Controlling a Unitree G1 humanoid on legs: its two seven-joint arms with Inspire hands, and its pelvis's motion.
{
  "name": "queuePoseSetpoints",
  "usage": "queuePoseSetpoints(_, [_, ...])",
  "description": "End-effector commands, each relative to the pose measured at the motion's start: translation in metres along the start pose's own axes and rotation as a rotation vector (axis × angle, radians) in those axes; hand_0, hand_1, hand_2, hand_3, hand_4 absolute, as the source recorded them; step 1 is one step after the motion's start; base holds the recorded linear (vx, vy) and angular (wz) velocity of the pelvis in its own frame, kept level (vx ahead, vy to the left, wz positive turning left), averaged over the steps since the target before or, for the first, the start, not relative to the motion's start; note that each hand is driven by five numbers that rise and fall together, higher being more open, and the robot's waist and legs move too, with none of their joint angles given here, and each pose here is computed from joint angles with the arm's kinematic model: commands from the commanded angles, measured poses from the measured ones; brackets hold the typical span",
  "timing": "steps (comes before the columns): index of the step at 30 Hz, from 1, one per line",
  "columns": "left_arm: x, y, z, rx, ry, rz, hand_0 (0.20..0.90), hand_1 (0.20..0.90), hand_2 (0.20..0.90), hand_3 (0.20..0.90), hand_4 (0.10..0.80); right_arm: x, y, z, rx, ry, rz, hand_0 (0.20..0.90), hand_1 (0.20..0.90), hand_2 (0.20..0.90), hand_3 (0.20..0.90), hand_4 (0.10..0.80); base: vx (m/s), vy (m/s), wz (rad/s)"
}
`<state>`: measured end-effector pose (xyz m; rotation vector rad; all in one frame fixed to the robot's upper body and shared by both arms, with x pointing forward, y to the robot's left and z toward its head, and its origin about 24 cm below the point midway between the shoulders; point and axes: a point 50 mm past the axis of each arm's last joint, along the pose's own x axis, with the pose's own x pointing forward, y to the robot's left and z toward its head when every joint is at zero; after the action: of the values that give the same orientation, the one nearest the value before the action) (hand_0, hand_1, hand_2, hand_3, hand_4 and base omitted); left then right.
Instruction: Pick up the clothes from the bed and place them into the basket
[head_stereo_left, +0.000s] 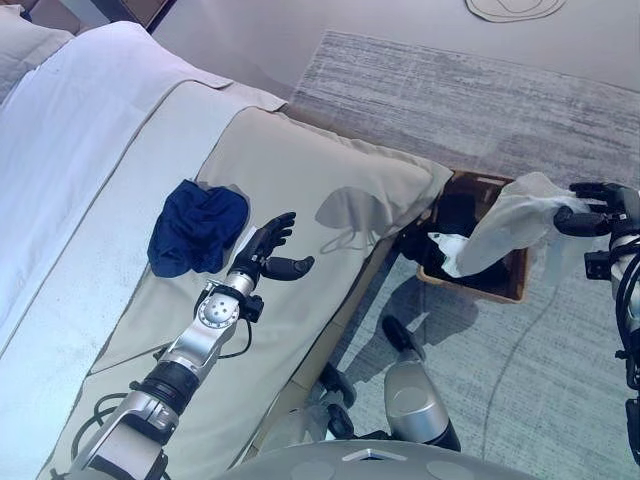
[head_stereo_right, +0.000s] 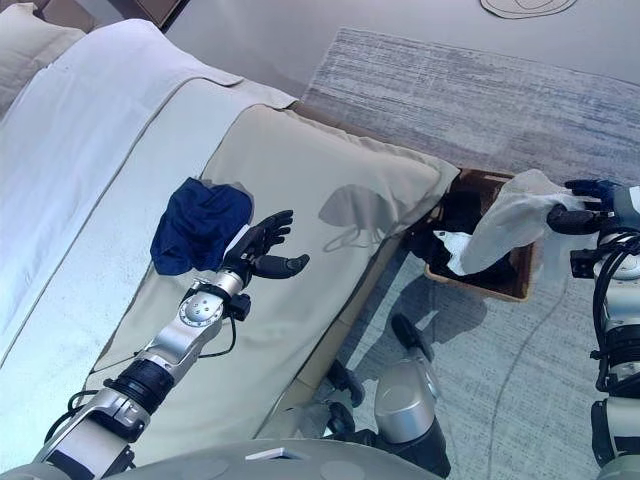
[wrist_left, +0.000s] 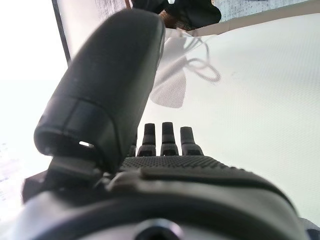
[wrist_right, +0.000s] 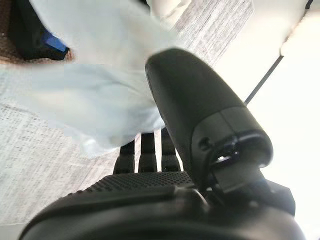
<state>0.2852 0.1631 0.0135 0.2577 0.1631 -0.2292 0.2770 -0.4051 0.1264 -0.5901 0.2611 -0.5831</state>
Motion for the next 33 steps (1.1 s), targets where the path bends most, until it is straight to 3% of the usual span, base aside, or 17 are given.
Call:
queuePoseSetpoints(1, [0.004,0.002,0.032,-0.021,-0.18,0.019,0.9,0.9,0.9,0.9,0.8,0.003,-0.027,0.047,-0.005,-0.219,-0.109,0.9,0.9,0.9,0.9,0.8,0.014,-0.005,0.04])
queuePoseSetpoints(20, [0.0,0.006,0.024,-0.018,-0.147,0.001,0.9,0.9,0.9,0.9,0.8,0.0,-0.011,0.036,-0.011,-0.18,-0.047,0.9,0.9,0.9,0.9,0.8,0.01,-0.009,0.06])
queuePoseSetpoints(33, [-0.007,0.011,0.006,-0.025,-0.081,0.031,0.9,0.9,0.9,0.9,0.8,-0.002,0.021,0.11,-0.162,-0.43,-0.038,0.9,0.9,0.9,0.9,0.8,-0.018,-0.006,0.3])
